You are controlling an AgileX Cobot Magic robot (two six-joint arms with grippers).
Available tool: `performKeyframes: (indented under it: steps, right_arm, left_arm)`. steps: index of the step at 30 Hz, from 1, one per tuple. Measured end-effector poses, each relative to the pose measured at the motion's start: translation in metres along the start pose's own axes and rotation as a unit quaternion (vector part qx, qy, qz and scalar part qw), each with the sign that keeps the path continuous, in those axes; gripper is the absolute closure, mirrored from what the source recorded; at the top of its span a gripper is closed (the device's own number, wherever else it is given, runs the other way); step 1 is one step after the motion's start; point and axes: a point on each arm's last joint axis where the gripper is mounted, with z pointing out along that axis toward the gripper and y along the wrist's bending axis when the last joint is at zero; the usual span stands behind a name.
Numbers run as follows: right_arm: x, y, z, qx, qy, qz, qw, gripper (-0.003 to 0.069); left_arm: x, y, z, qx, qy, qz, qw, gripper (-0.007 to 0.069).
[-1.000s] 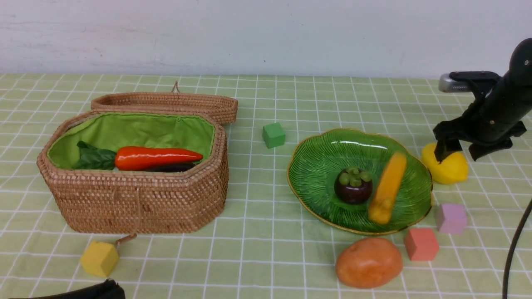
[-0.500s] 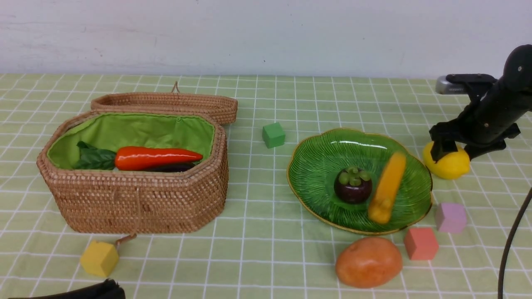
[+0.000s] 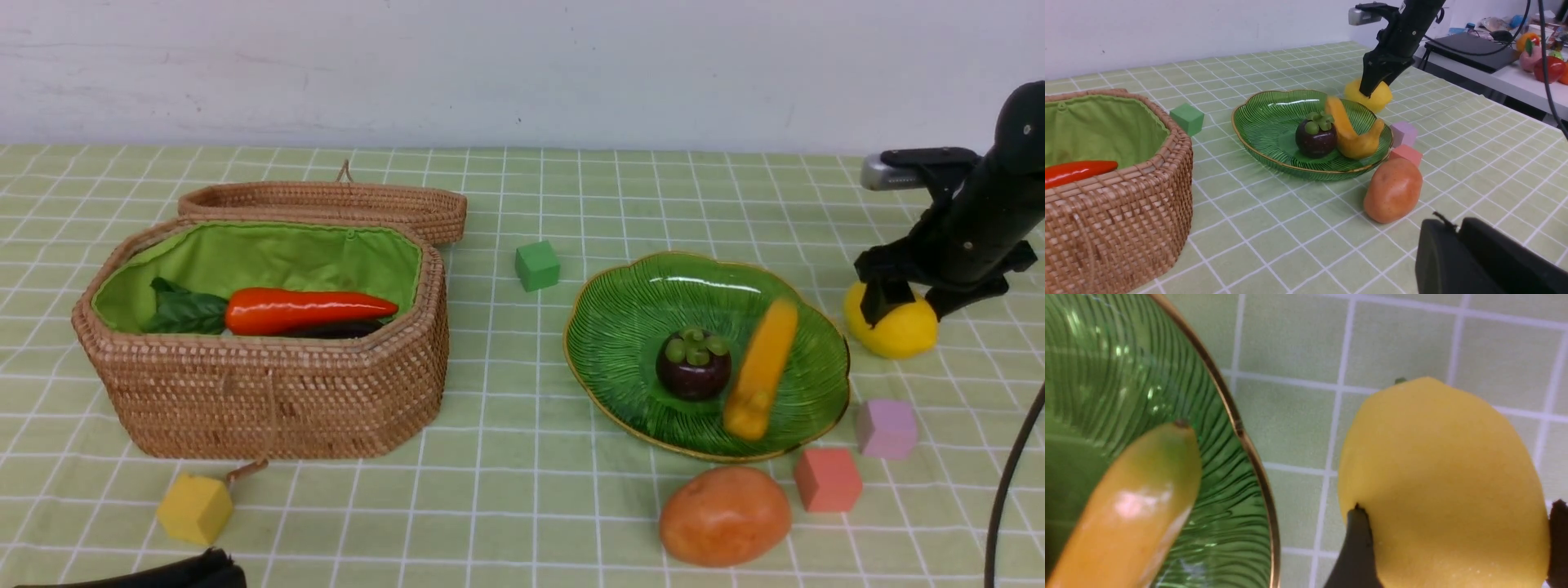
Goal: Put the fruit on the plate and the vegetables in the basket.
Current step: Use the right arm to grab a lemon and put it into the right plate
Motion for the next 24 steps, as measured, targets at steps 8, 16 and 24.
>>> performKeyframes:
  steps: [8,16,24]
  right_arm:
    - [-0.004,0.003,-0.034,-0.001,-0.026,-0.002,1.0,0.0202]
    - [-0.005,0.053,-0.077,-0.094,-0.055,-0.049,0.993,0.0661]
    - [-0.011,0.049,-0.068,-0.039,-0.07,0.03,0.996,0.0615]
  left_arm:
    - [0.0,0.0,0.0,-0.002,-0.001,0.0,1.0,0.0568]
    - [0.0,0.001,0.0,-0.004,-0.003,0.0,1.0,0.0567]
    - [-0.001,0.001,0.0,-0.005,-0.003,0.0,1.0,0.0559]
